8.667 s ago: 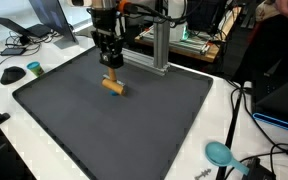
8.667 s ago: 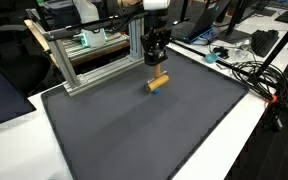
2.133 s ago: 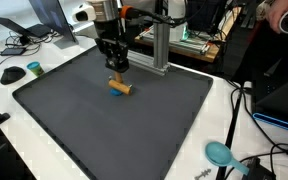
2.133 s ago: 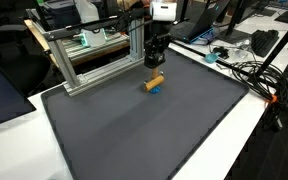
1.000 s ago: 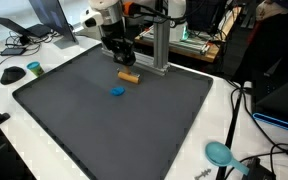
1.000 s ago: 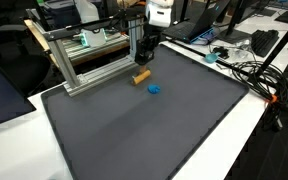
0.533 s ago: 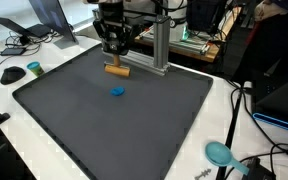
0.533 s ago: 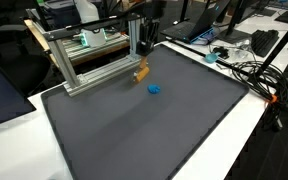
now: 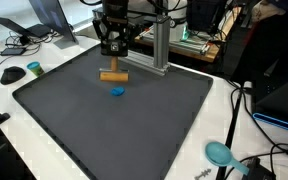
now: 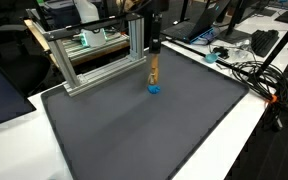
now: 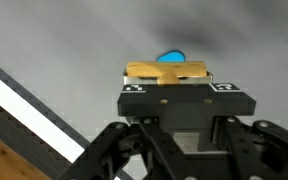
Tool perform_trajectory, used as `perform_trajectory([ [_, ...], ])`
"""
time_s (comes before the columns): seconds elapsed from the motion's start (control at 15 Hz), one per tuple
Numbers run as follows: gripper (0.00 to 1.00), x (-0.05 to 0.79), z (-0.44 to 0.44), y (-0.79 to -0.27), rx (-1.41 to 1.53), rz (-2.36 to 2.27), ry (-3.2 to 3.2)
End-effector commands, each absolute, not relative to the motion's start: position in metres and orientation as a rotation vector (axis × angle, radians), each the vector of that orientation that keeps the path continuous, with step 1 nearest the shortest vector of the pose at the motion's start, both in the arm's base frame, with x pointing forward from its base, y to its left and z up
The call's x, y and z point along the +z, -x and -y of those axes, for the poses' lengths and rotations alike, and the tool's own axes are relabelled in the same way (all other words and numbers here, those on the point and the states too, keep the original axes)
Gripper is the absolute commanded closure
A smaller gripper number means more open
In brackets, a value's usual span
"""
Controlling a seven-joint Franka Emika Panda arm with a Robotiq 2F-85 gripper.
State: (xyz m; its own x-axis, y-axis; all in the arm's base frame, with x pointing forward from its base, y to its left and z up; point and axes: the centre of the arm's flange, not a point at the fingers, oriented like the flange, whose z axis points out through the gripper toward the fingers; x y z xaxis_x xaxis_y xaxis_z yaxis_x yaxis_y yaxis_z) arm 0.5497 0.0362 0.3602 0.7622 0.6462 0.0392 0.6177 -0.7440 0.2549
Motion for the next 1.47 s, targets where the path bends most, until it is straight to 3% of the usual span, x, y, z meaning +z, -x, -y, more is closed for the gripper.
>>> perform_trajectory([
  [0.0, 0.53, 0.359, -0.036, -0.549, 0.184, -1.005, -2.728],
  [0.13, 0.53, 0.359, -0.036, -0.549, 0.185, -1.011, -2.725],
  [0.2, 0.78, 0.359, -0.036, -0.549, 0.185, -1.013, -2.725],
  [1.4, 0.78, 0.298, -0.004, -0.583, 0.229, -1.235, -2.825],
])
